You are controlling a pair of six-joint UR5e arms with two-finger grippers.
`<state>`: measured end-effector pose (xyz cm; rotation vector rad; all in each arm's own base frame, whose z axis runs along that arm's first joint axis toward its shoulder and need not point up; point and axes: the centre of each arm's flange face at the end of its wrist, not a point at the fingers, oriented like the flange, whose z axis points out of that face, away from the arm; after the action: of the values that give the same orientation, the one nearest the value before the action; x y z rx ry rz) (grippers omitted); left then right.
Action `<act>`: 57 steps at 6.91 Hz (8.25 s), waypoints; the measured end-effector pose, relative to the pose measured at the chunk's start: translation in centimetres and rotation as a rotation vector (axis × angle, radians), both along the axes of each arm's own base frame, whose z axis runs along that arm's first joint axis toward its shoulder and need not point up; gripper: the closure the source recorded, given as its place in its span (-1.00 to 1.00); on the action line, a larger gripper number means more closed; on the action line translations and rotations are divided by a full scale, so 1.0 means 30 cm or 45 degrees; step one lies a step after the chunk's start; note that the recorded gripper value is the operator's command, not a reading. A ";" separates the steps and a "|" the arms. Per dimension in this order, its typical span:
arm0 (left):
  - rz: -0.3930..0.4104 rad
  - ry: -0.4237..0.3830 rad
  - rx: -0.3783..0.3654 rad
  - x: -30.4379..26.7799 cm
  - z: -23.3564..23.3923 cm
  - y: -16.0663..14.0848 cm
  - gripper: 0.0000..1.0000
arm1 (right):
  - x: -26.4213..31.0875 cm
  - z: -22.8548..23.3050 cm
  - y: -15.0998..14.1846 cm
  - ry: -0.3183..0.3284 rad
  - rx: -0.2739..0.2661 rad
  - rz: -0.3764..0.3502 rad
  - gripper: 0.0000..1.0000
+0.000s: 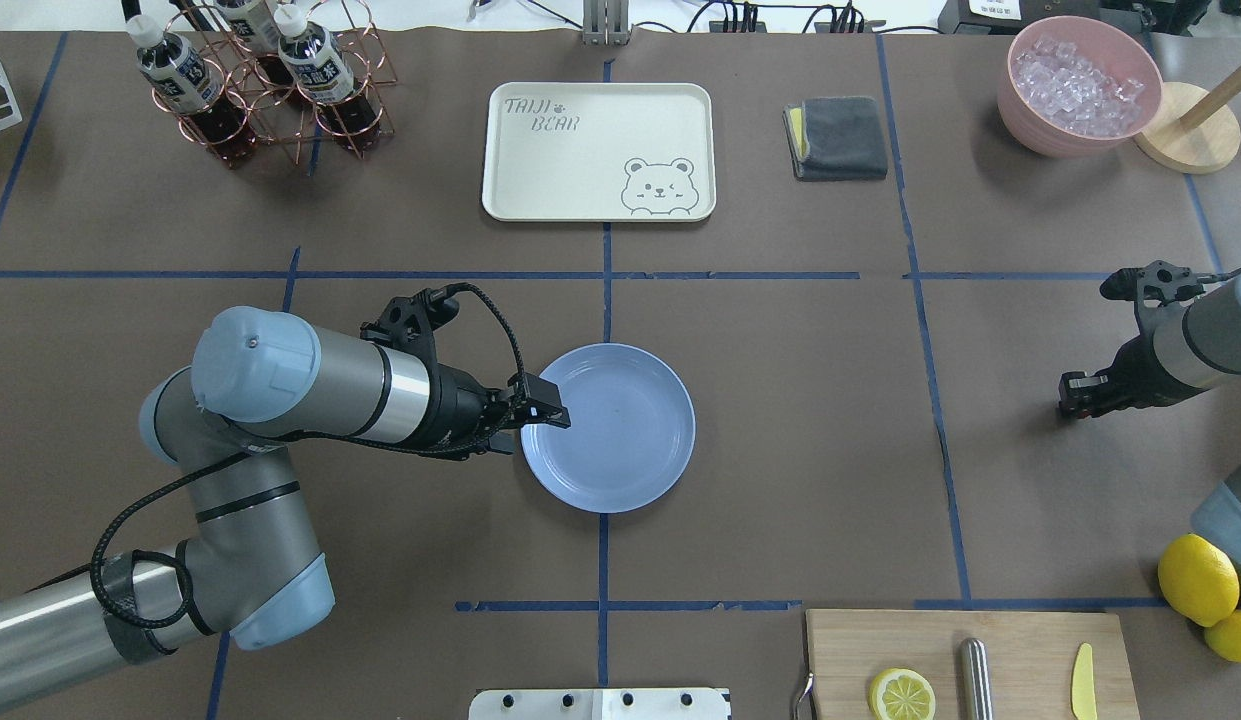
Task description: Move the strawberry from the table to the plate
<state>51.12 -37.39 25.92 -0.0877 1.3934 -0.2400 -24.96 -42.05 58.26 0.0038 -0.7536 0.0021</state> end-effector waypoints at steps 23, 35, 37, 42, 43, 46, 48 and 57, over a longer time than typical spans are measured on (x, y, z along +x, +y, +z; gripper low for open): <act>-0.044 -0.054 -0.016 -0.178 0.155 -0.003 -0.61 | -1.244 -1.217 0.091 -0.154 -0.145 0.305 1.00; -0.047 -0.055 -0.016 -0.178 0.156 -0.005 -0.61 | -1.260 -1.214 0.105 -0.155 -0.149 0.297 -0.99; -0.047 -0.052 -0.015 -0.181 0.152 -0.003 -0.61 | -1.263 -1.217 0.110 -0.156 -0.148 0.295 -1.00; -0.055 -0.070 0.014 -0.232 0.187 -0.020 -0.61 | -1.059 -1.258 0.130 -0.264 -0.174 0.270 -1.00; -0.055 -0.095 0.053 -0.270 0.226 -0.017 -0.61 | -0.903 -1.223 0.108 -0.300 -0.208 0.264 -1.00; -0.024 -0.224 0.262 -0.485 0.420 -0.034 -0.61 | -0.323 -0.943 0.007 -0.311 -0.224 0.181 -1.00; 0.033 -0.357 0.491 -0.764 0.626 -0.082 -0.61 | 0.035 -0.654 -0.024 -0.235 -0.096 0.062 -1.00; 0.269 -0.690 0.583 -1.761 1.162 -0.130 -1.00 | 0.840 -0.002 -0.071 -0.070 0.156 -0.250 -1.00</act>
<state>-1.70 -41.30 60.77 0.1973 0.8617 0.2240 0.24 -44.16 58.19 0.0463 -0.8054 -0.2314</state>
